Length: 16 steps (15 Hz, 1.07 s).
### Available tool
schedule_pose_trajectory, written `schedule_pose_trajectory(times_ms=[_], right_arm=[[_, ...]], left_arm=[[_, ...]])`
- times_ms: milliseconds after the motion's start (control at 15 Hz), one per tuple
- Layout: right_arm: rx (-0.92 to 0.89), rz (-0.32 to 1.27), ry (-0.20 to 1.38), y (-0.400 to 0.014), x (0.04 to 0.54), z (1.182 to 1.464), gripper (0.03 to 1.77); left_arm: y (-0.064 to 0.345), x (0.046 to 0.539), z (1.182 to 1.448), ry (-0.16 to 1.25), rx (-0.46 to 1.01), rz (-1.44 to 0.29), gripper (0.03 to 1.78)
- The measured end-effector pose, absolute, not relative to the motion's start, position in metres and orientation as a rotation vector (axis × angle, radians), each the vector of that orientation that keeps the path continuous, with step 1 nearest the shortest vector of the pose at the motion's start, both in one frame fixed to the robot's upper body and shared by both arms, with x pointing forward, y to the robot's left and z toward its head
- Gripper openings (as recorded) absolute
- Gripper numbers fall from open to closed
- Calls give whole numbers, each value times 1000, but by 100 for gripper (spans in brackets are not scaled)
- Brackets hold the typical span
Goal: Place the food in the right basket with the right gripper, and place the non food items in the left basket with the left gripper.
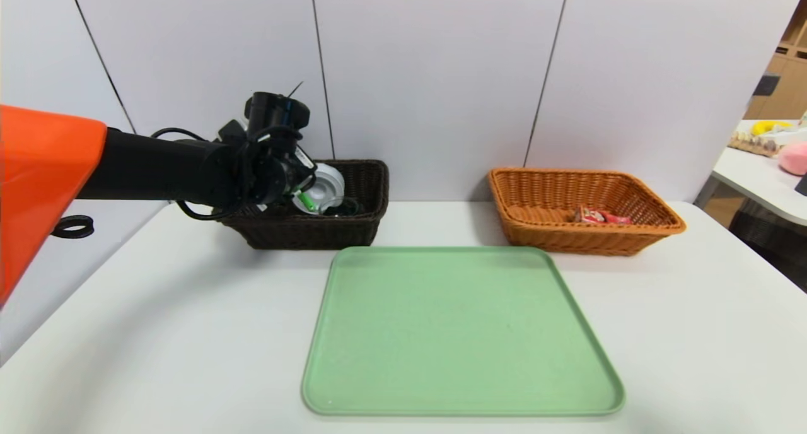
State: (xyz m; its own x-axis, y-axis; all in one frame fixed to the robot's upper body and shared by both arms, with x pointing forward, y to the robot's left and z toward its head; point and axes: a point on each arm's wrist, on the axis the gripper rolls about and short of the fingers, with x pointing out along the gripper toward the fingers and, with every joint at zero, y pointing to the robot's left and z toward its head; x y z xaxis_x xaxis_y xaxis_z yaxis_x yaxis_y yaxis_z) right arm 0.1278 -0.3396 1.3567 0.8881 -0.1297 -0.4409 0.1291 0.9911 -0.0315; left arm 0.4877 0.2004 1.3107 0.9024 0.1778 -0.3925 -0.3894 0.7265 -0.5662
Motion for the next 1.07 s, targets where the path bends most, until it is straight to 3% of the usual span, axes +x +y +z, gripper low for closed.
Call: schedule_pose_trajectory(times_ms=[267,600,800,933,1067], right_arm=[[-2,-134,459,-340,128,1357,170],[-2,-133,460,-340,129,1357,170],[0,-133,442,-340,128,1361,170],[3,-126,438,-339,130,1363,170],[8,-94,459,-339,132,1361,170]], left_arm=[[200,489,1309,328,-684,319,86],[200,488,1312,324,-684,318,126],[204,476,1354,240,-628,259,140],[207,459,1393,166,-494,190,147],[212,438,1412,161,-299,125,152]])
